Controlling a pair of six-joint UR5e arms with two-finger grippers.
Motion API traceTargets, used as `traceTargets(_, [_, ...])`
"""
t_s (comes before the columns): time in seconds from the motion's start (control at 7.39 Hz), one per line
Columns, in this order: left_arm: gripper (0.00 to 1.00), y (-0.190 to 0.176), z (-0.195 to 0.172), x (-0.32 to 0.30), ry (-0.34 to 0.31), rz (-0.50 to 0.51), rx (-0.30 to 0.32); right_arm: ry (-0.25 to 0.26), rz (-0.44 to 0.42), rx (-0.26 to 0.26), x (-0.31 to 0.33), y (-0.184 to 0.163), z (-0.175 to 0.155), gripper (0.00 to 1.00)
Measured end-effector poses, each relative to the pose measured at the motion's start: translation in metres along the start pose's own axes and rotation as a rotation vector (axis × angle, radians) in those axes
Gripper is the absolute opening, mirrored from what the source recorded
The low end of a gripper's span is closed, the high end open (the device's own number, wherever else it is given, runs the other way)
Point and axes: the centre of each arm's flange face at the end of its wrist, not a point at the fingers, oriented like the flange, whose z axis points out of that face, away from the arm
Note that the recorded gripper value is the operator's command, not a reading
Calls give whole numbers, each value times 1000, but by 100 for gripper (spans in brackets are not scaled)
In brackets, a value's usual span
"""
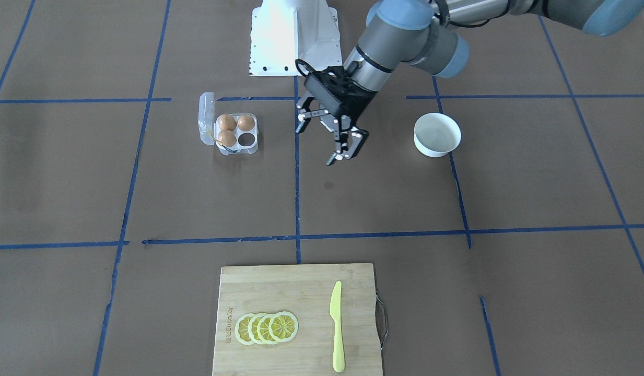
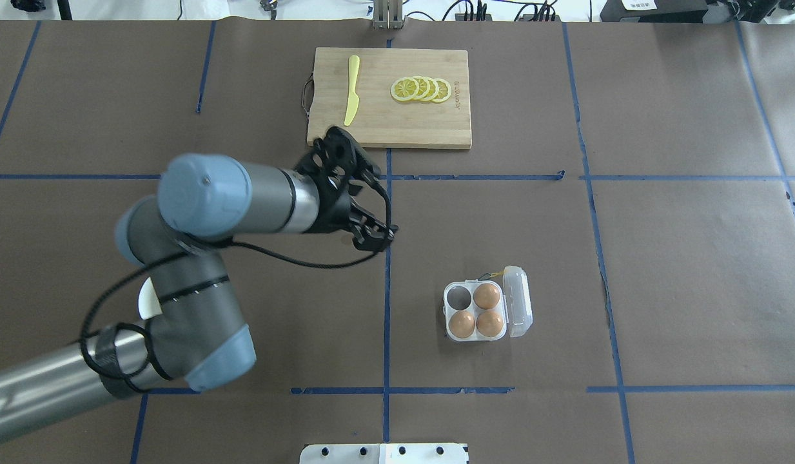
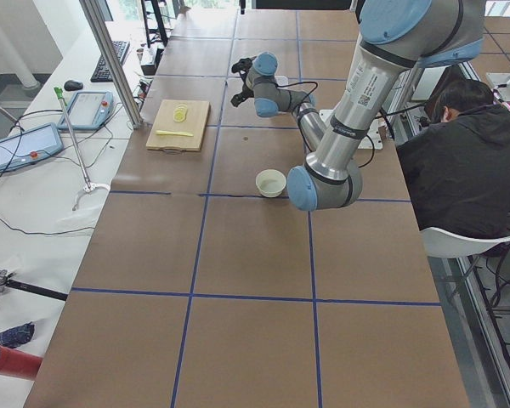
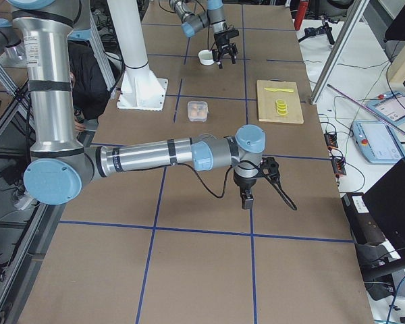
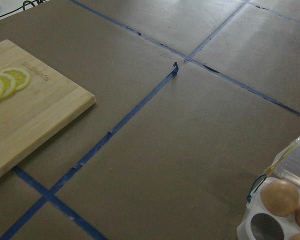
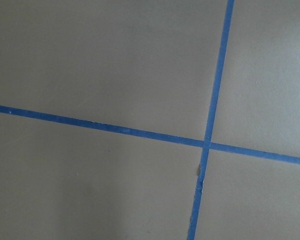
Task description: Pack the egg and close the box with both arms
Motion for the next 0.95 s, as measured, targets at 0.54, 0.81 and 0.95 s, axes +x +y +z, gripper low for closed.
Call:
traceTargets(0.54, [100, 51, -161, -268, -303, -62, -203, -64, 11, -17, -2, 9, 5, 100])
traceTargets(0.81, [100, 139, -231, -393, -419, -82, -324, -88, -3, -13, -6, 7, 2, 100])
traceTargets(0.95, [100, 191, -264, -448, -458, -170, -382, -91, -10, -7, -9, 5, -1, 100])
